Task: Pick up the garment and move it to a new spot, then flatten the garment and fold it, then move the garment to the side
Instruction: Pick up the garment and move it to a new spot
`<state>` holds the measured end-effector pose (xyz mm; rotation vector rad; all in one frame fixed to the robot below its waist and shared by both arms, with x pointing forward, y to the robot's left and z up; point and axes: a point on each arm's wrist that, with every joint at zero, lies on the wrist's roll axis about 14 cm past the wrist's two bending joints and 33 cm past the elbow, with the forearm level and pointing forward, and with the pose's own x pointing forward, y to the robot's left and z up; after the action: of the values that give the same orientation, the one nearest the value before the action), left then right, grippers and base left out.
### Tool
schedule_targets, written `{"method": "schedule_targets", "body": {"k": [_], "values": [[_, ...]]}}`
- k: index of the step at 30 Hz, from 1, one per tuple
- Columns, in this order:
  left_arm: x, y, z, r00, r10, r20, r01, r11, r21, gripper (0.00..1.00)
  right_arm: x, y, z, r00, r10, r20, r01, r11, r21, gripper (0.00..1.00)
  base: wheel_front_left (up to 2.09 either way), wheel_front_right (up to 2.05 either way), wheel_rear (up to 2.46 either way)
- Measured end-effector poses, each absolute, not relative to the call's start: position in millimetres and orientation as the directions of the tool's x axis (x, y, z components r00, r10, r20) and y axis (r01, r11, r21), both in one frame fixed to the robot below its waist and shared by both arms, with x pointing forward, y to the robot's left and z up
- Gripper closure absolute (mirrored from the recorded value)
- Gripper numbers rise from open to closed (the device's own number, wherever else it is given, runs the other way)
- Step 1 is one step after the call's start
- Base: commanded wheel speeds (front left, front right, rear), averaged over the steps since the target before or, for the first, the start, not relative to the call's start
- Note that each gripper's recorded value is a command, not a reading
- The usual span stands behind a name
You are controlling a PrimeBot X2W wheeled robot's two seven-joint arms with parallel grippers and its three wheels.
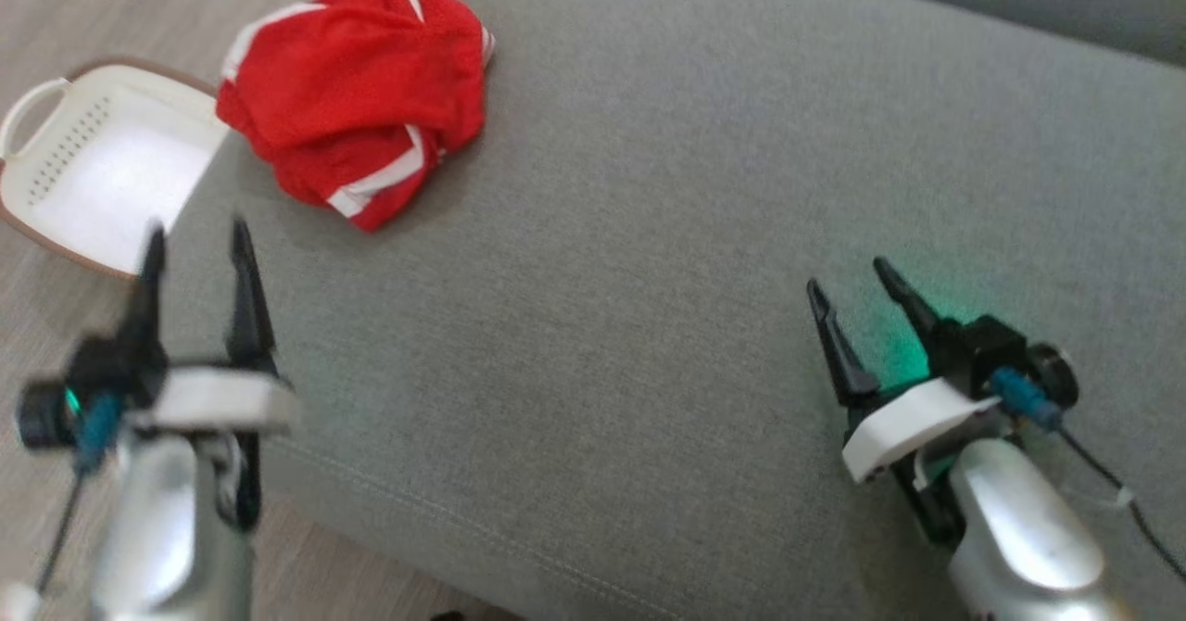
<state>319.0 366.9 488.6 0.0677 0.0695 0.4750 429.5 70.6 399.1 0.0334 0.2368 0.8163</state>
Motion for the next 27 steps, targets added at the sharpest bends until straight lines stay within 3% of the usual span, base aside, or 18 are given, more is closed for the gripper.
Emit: {"method": "schedule_targets", "body": {"k": [7, 16, 27], "values": [[394.7, 370.8, 500.8, 0.929, 0.366, -0.044, -0.356, 0.922, 0.151, 0.0, 452.4, 58.2, 386.2, 0.673, 0.716, -0.184, -0.707, 0.696, 0.122, 0.0, 0.0, 0.0, 0.0], [464.8, 357.3, 464.6, 0.95, 0.257, -0.18, -0.218, 0.953, 0.211, 0.0, 479.3, 37.8, 388.3, 0.714, 0.689, -0.121, -0.68, 0.725, 0.114, 0.0, 0.0, 0.0, 0.0], [477.0, 370.9, 390.6, 0.821, 0.313, -0.477, -0.214, 0.944, 0.251, 0.0, 497.7, 13.6, 382.7, 0.757, 0.645, -0.1, -0.636, 0.764, 0.112, 0.0, 0.0, 0.0, 0.0]]}}
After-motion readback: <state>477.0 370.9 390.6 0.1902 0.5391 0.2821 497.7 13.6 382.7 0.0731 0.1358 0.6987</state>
